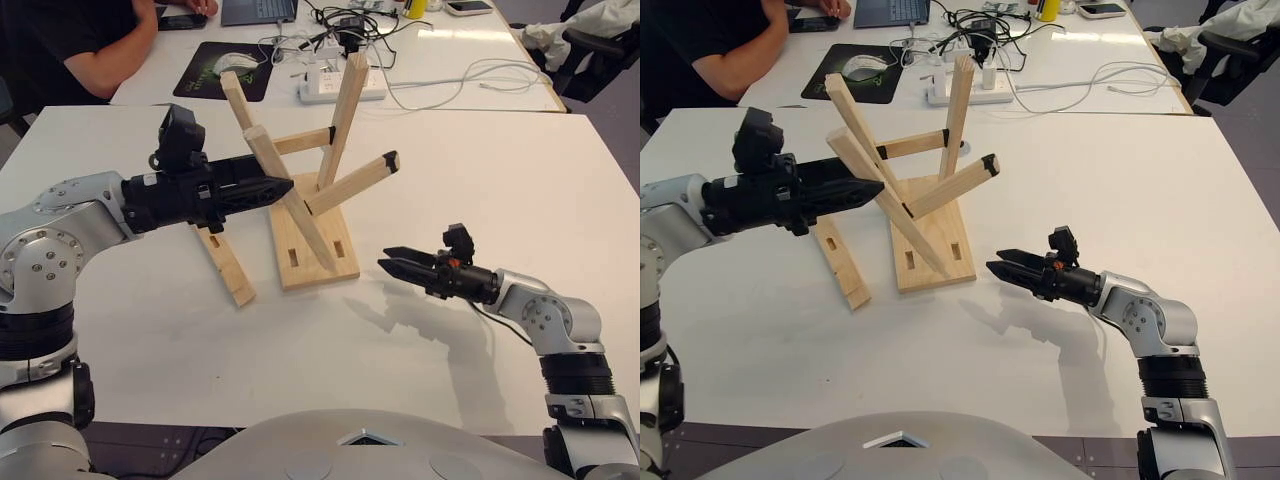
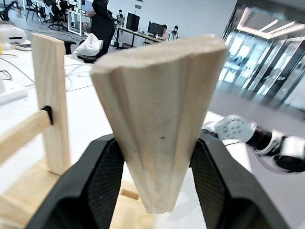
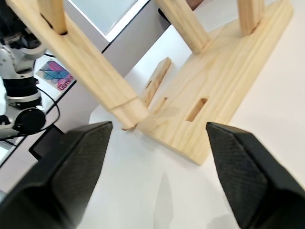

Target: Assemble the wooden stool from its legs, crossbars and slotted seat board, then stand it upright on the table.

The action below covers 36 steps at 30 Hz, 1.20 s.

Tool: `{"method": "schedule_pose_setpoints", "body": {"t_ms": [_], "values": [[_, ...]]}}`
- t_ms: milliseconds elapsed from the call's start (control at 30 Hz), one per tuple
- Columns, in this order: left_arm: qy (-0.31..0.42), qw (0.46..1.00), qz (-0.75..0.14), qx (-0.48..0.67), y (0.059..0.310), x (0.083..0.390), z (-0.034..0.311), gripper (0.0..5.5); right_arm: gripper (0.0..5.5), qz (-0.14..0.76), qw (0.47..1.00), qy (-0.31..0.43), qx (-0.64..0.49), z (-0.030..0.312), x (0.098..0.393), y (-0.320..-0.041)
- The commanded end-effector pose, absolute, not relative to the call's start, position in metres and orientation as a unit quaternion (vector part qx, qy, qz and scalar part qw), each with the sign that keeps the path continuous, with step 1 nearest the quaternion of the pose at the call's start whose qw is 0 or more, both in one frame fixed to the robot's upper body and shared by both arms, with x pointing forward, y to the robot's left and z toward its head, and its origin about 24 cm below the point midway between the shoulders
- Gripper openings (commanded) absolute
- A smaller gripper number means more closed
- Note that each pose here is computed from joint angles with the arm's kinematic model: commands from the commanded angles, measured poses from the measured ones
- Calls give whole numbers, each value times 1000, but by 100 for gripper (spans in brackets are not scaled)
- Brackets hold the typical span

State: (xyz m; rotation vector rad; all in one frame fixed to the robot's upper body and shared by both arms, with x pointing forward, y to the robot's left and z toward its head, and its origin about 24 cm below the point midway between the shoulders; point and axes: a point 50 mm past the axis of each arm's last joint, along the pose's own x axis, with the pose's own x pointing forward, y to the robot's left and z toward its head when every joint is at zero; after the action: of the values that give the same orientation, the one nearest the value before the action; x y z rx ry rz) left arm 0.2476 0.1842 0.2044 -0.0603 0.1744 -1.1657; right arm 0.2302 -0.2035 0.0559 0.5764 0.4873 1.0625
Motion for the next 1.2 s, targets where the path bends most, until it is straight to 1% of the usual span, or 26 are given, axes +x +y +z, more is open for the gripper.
{"method": "schedule_pose_setpoints", "body": {"t_ms": [33, 100, 167, 400, 600, 800, 900, 1033, 1200], "values": [[45, 848, -528, 2, 196, 250, 213, 208, 365, 489, 802, 220, 261, 57, 232, -206], [26, 857, -515, 10, 202, 251, 215, 208, 365, 485, 804, 220, 266, 55, 231, -206], [22, 860, -509, 14, 206, 249, 210, 208, 365, 485, 803, 220, 269, 55, 231, -205], [61, 856, -512, 37, 215, 245, 178, 208, 365, 492, 798, 218, 271, 55, 234, -200], [73, 838, -536, 67, 211, 242, 164, 208, 365, 500, 792, 218, 276, 58, 234, -197], [70, 819, -562, 89, 202, 238, 171, 208, 365, 502, 791, 218, 274, 60, 236, -196], [81, 805, -580, 98, 198, 234, 172, 208, 365, 502, 792, 218, 272, 60, 236, -196], [104, 790, -595, 104, 198, 229, 168, 208, 365, 501, 794, 217, 268, 61, 235, -197], [119, 785, -599, 107, 199, 226, 164, 208, 365, 502, 794, 217, 263, 60, 233, -196]]}}
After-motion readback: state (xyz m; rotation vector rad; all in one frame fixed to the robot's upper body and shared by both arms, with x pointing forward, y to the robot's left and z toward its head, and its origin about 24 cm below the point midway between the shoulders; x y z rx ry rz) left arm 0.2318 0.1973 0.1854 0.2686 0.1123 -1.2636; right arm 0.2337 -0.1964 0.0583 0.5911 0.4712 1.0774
